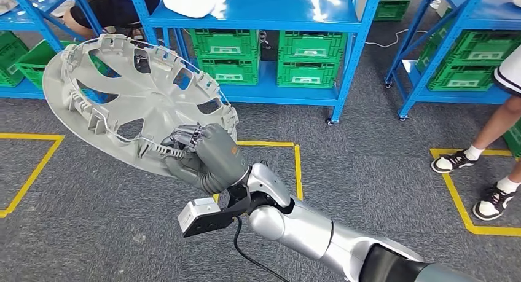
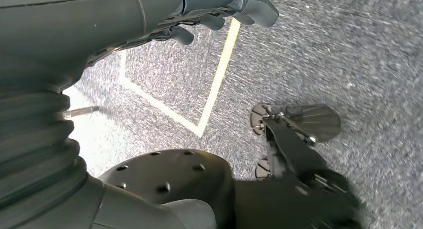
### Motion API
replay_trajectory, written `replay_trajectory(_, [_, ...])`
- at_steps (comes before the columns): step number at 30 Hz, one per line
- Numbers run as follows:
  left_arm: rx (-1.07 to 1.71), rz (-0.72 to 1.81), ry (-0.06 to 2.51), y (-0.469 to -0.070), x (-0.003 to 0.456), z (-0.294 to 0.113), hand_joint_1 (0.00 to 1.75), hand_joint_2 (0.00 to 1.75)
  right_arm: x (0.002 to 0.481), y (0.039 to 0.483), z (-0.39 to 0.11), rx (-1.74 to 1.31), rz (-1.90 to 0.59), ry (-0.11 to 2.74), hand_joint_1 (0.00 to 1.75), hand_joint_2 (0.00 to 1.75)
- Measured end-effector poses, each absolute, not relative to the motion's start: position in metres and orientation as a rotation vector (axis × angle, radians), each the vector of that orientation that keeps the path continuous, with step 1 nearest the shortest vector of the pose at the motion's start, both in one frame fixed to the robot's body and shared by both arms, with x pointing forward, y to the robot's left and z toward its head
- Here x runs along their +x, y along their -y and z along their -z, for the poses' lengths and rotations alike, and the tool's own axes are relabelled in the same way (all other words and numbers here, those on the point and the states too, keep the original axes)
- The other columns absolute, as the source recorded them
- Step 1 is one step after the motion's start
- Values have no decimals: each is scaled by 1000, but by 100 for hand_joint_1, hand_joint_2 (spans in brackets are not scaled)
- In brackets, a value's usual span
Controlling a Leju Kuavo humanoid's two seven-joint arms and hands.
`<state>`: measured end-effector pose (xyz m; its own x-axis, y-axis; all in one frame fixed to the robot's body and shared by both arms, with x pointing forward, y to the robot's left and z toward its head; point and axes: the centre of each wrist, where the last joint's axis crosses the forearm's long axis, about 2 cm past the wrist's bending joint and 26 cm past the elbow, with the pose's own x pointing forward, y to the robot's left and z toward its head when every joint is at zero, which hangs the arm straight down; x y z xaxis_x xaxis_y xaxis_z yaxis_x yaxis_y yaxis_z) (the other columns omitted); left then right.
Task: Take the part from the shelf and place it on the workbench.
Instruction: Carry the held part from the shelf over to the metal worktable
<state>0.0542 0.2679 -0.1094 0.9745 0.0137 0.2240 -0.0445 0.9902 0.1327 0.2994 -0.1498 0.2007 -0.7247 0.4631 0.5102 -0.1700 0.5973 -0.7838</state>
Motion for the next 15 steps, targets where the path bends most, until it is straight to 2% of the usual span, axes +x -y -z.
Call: replay_trajectory(15, [158, 128, 229, -273, 66, 108, 0, 175, 278, 172, -176, -295, -1043, 2047, 175, 175])
